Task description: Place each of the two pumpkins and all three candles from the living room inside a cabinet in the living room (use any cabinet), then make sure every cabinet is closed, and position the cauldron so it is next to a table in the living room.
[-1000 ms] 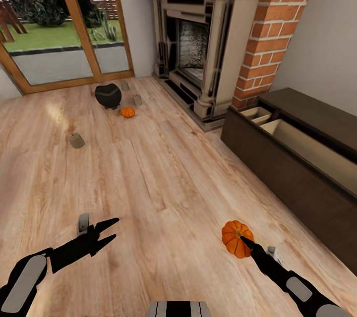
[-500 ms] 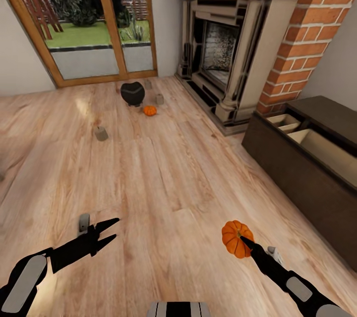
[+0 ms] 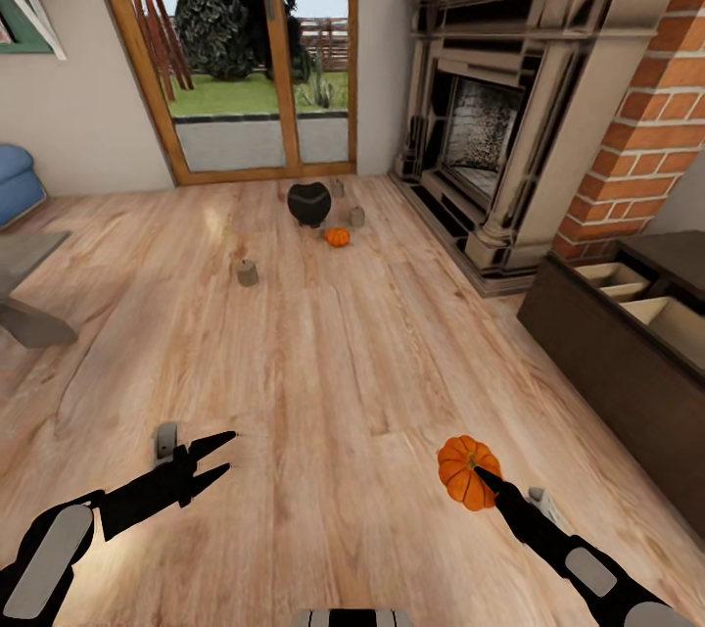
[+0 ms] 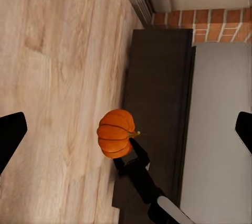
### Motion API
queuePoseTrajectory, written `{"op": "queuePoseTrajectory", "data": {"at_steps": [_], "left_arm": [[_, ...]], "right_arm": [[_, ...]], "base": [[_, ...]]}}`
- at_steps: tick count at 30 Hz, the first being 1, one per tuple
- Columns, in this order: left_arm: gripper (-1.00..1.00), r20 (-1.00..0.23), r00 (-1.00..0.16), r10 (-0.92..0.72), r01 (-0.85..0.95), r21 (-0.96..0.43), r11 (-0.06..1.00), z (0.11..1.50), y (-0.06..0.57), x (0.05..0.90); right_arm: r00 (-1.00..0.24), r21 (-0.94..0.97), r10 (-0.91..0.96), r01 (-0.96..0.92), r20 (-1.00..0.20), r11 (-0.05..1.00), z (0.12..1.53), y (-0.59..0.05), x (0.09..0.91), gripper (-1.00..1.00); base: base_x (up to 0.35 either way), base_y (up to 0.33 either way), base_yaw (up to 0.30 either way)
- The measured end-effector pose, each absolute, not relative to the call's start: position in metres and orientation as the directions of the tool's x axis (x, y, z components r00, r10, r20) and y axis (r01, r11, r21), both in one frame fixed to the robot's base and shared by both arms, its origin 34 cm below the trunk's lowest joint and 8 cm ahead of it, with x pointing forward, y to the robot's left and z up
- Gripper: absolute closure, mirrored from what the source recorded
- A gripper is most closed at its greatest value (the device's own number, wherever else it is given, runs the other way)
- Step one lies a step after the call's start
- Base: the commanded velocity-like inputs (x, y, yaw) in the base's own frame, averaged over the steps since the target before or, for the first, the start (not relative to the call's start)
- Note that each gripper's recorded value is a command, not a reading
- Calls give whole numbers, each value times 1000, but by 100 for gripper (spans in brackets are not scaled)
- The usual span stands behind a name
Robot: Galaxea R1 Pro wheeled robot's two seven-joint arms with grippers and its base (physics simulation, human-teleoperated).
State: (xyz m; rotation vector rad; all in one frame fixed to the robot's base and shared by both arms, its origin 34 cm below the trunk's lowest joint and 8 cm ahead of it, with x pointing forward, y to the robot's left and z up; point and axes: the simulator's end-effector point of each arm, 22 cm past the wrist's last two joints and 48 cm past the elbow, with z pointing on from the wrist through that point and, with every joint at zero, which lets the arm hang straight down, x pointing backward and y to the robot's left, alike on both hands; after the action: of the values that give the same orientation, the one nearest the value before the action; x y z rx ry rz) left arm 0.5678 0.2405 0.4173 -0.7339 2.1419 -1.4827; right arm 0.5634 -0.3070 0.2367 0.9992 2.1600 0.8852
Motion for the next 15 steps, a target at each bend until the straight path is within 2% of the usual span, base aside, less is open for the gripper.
{"op": "queuePoseTrajectory", "data": {"at_steps": [15], "left_arm": [[-100, -102, -761, -640, -115, -951, 288, 452, 241, 572]], "right_arm": [[-525, 790, 808, 361, -268, 496, 271, -307, 580, 100]], "base": [[0, 0, 280]]}}
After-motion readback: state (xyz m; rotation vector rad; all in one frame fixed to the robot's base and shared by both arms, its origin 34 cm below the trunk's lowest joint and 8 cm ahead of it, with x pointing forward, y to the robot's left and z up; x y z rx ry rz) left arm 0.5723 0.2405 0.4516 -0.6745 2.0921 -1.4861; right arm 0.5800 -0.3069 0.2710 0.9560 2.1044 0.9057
